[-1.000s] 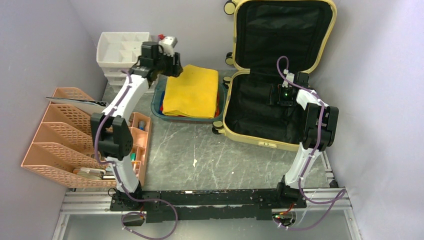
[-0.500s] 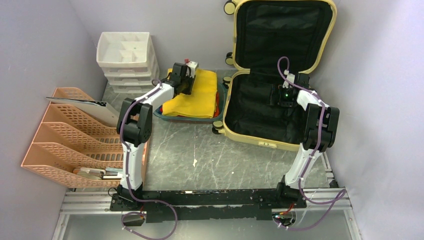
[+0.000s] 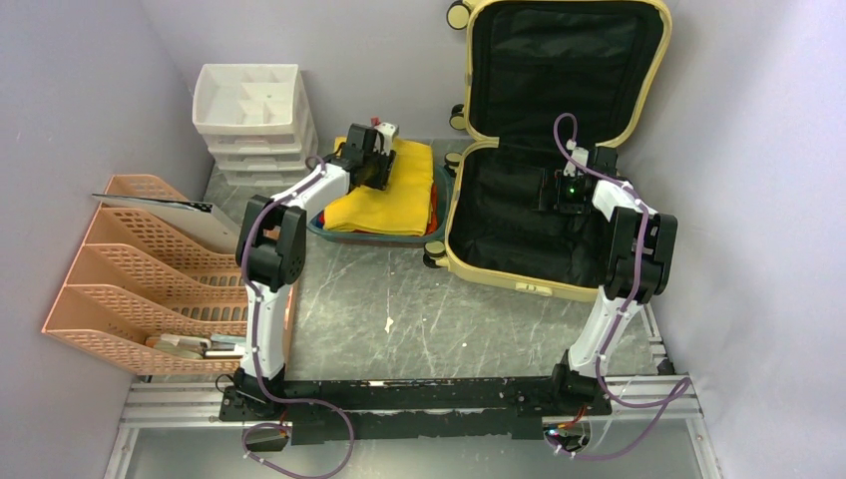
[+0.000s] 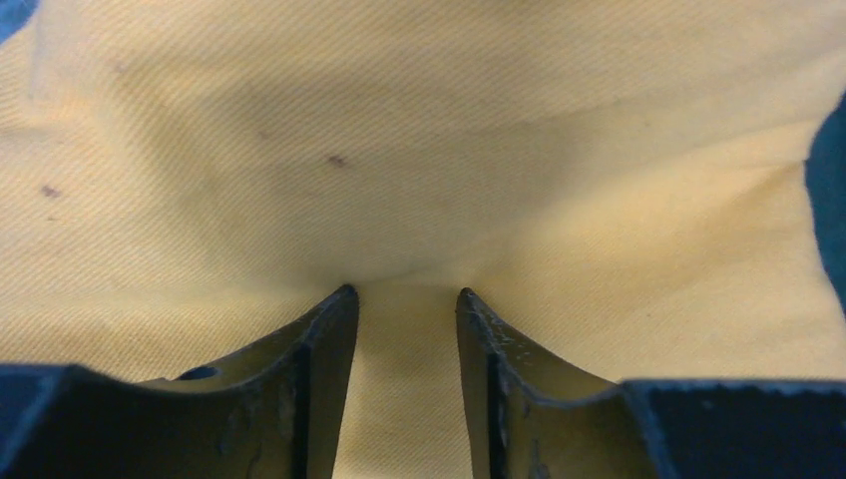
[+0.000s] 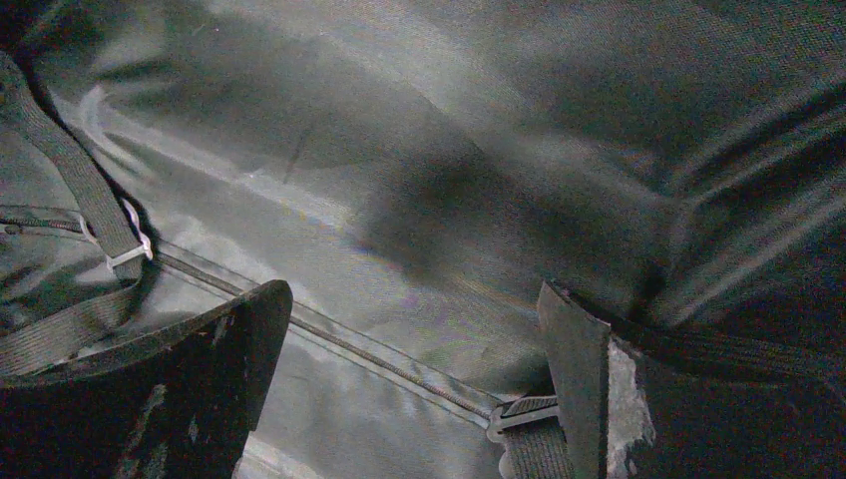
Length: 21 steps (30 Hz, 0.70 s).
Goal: Open, take out, and arrange the luggage
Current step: Place the clothes in the bin.
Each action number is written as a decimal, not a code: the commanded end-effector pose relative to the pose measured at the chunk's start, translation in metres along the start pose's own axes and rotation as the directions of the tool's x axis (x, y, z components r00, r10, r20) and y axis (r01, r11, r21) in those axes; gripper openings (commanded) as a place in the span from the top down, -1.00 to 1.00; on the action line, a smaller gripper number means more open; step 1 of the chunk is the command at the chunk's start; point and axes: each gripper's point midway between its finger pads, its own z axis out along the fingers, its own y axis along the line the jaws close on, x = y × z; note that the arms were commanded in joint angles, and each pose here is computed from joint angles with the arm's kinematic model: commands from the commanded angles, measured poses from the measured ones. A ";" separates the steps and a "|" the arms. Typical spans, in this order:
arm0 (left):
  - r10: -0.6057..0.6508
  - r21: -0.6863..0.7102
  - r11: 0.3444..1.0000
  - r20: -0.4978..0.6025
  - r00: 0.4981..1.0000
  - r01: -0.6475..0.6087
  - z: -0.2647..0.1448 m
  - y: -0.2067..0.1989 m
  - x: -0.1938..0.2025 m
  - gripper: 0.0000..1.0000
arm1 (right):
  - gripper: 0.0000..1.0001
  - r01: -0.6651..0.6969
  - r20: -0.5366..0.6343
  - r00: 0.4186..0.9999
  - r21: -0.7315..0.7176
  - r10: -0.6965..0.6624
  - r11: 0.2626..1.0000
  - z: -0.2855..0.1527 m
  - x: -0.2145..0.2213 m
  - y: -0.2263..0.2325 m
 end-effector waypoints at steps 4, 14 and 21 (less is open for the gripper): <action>0.003 0.005 1.000 0.072 0.997 -0.004 -0.051 0.012 -0.041 -0.22 | -1.00 0.017 0.057 0.998 -0.013 -0.016 1.000 -0.019 -0.018 0.006; -0.052 -0.123 0.990 0.135 0.990 0.068 -0.047 0.062 -0.062 -0.19 | -1.00 0.021 0.062 0.998 -0.019 -0.020 1.000 -0.020 -0.019 0.009; -0.117 -0.153 0.982 -0.025 0.993 0.112 0.007 0.075 0.005 -0.16 | -1.00 0.020 0.061 0.998 -0.023 -0.019 1.000 -0.020 -0.019 0.009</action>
